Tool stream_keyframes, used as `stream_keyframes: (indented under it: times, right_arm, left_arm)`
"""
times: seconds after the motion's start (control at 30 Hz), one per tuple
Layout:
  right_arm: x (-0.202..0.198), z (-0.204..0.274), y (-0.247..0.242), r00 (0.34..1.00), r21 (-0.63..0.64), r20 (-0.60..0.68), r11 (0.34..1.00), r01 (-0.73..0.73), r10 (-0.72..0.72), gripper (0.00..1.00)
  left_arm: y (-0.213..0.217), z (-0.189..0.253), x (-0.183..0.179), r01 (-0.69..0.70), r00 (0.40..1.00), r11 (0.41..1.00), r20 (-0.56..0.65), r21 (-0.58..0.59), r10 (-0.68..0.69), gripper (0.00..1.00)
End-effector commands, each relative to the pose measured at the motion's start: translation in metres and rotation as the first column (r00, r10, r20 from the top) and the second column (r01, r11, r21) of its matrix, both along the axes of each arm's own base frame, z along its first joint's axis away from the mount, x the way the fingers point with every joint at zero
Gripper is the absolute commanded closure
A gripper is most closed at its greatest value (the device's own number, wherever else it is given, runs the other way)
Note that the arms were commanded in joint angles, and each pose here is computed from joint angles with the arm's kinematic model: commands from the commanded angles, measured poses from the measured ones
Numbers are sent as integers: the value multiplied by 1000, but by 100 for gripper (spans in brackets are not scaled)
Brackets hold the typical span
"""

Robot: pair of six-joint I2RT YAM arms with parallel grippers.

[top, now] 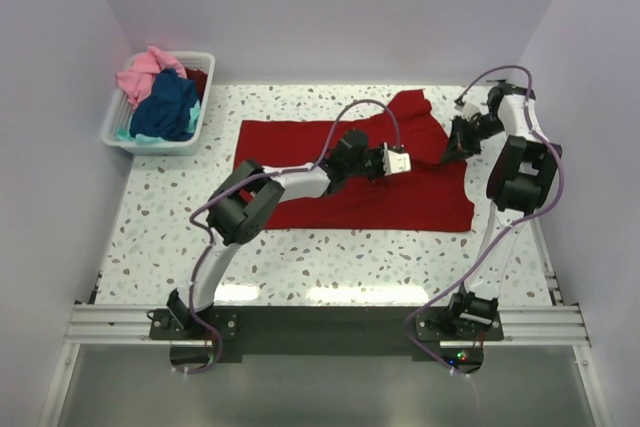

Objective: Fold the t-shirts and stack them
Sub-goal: Fold the tshirt

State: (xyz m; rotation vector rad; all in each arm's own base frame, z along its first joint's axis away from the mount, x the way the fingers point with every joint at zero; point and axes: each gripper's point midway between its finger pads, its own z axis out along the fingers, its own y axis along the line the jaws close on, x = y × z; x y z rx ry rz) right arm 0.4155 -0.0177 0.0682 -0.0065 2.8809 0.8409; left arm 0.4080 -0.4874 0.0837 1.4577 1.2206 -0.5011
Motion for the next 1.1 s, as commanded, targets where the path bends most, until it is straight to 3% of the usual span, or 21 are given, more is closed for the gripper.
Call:
stream_keyframes:
  times: [0.0, 0.03, 0.07, 0.1, 0.23, 0.3, 0.33, 0.37, 0.4, 0.43, 0.5, 0.57, 0.63, 0.8, 0.93, 1.07]
  right_arm:
    - [28, 26, 14, 994, 66, 103, 997, 40, -46, 92]
    - [31, 29, 17, 992, 79, 115, 996, 36, -45, 87]
    - [33, 31, 17, 991, 82, 121, 996, 41, -51, 69]
    - [35, 35, 17, 990, 81, 134, 996, 39, -50, 62]
    - [30, 50, 10, 985, 19, 174, 1000, -5, 2, 57]
    - [10, 57, 10, 981, -44, 168, 995, -91, 97, 56]
    - [2, 59, 9, 978, -83, 161, 989, -122, 134, 56]
    - [-13, 51, 9, 970, -145, 122, 971, -191, 209, 56]
    - [-21, 61, 9, 960, -198, 136, 956, -218, 247, 56]
    - [-38, 51, 11, 956, -216, 88, 942, -256, 280, 56]
    - [-50, 45, 11, 928, -323, 54, 886, -334, 369, 53]
    - [-66, 34, 12, 903, -383, 9, 836, -394, 429, 53]
    - [-79, 22, 10, 891, -405, -36, 808, -427, 453, 53]
    - [-88, -10, -6, 878, -471, -106, 754, -458, 467, 55]
    - [-101, -34, -17, 858, -501, -164, 708, -498, 487, 55]
    - [-110, -45, -20, 840, -519, -185, 675, -525, 511, 55]
  left_arm:
    - [8, 19, 31, -154, 987, 985, -54, -77, 150, 66]
    - [16, 22, 39, -202, 977, 977, -90, -73, 195, 61]
    - [26, 21, 50, -276, 956, 959, -122, -64, 267, 58]
    - [32, 21, 54, -327, 930, 943, -200, -65, 309, 57]
    - [98, 46, 71, -473, 807, 881, -400, 0, 433, 51]
    - [124, 54, 59, -465, 775, 885, -475, 20, 417, 47]
    - [157, 33, 46, -478, 713, 869, -522, 126, 468, 45]
    - [172, 53, 36, -471, 717, 872, -520, 131, 465, 45]
    - [187, 51, 27, -443, 729, 879, -498, 179, 469, 45]
    - [216, 44, 3, -424, 690, 864, -520, 271, 502, 45]
    - [241, 36, -22, -356, 713, 869, -502, 343, 490, 44]
    - [276, 21, -54, -336, 678, 838, -507, 430, 532, 43]
    - [303, 5, -79, -316, 665, 803, -485, 505, 568, 43]
    - [365, -52, -121, -295, 623, 651, -376, 699, 686, 42]
    - [392, -71, -134, -312, 619, 574, -296, 757, 728, 42]
    - [408, -91, -161, -240, 602, 523, -297, 818, 741, 44]
